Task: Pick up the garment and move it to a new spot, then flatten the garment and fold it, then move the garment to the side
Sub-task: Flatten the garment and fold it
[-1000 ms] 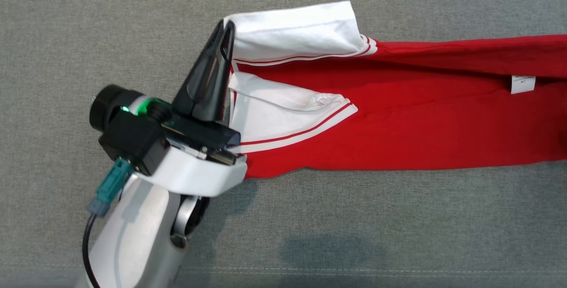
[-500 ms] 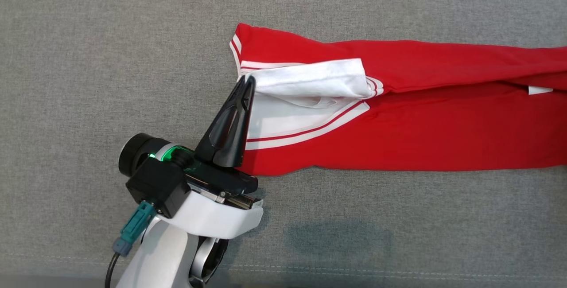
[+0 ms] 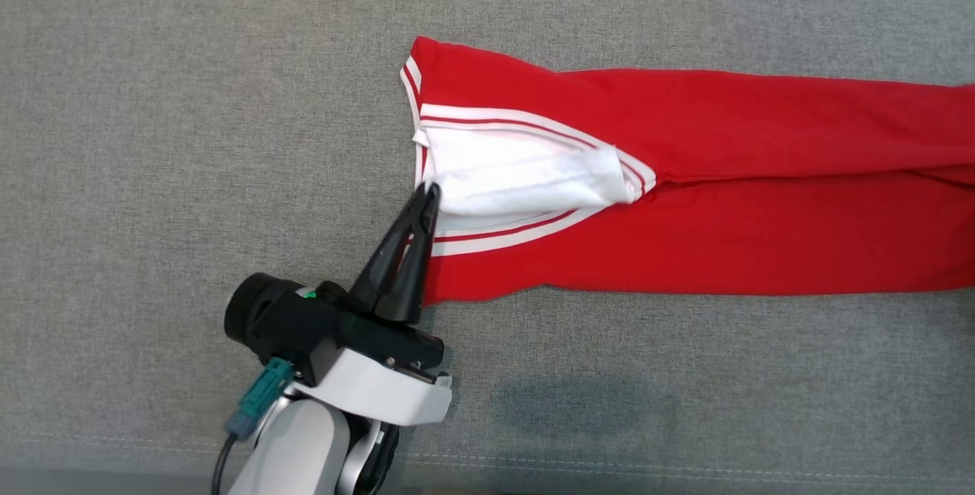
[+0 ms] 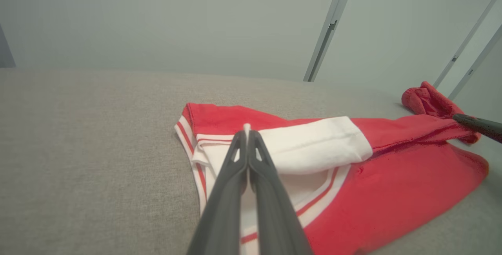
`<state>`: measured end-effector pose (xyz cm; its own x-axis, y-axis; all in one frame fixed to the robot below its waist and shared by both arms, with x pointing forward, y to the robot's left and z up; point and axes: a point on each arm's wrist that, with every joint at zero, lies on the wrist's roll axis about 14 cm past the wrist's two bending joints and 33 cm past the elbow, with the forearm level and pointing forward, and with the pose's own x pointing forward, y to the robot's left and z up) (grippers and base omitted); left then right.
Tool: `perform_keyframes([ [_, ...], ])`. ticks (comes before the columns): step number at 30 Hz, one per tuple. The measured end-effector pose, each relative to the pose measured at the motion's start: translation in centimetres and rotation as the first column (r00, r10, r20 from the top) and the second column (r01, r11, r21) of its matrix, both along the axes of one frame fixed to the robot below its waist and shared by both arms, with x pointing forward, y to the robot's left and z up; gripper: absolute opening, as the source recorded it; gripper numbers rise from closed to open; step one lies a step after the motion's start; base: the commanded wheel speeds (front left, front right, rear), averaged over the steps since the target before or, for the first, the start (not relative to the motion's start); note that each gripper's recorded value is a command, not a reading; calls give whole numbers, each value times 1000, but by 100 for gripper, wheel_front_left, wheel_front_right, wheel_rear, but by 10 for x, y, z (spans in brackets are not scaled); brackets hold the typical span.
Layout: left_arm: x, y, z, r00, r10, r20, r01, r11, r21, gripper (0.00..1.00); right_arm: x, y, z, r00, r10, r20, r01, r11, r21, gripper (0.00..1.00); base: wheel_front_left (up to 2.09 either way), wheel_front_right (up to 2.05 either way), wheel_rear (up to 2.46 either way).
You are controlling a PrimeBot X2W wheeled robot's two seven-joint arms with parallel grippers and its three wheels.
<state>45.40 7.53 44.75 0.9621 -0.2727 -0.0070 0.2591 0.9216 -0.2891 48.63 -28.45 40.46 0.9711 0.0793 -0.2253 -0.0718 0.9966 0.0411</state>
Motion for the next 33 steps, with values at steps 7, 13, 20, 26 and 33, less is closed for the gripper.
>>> perform_keyframes([
  [7, -12, -9, -32, 993, -37, -109, 40, 999, 28, 0, -8, -2, -10, 999, -3, -36, 2, 1000, -17, 0, 0, 0, 0],
  [13, -16, -4, -50, 984, -15, -177, 23, 999, 43, 0, -15, 0, -23, 997, 3, -79, -5, 1000, -27, 0, 0, 0, 0],
  [20, -22, -2, -68, 972, -8, -235, 22, 998, 60, 0, -21, -1, -36, 992, 8, -128, -15, 998, -56, 0, 0, 0, 0],
  [26, -22, -4, -73, 965, -15, -263, 32, 998, 59, 11, -19, 4, -37, 991, 21, -135, -29, 998, -57, 48, 0, 0, 0],
  [33, -23, -5, -70, 966, -16, -259, 39, 996, 84, 100, -21, 10, -33, 991, 29, -130, -35, 998, -49, 100, 0, 0, 0],
])
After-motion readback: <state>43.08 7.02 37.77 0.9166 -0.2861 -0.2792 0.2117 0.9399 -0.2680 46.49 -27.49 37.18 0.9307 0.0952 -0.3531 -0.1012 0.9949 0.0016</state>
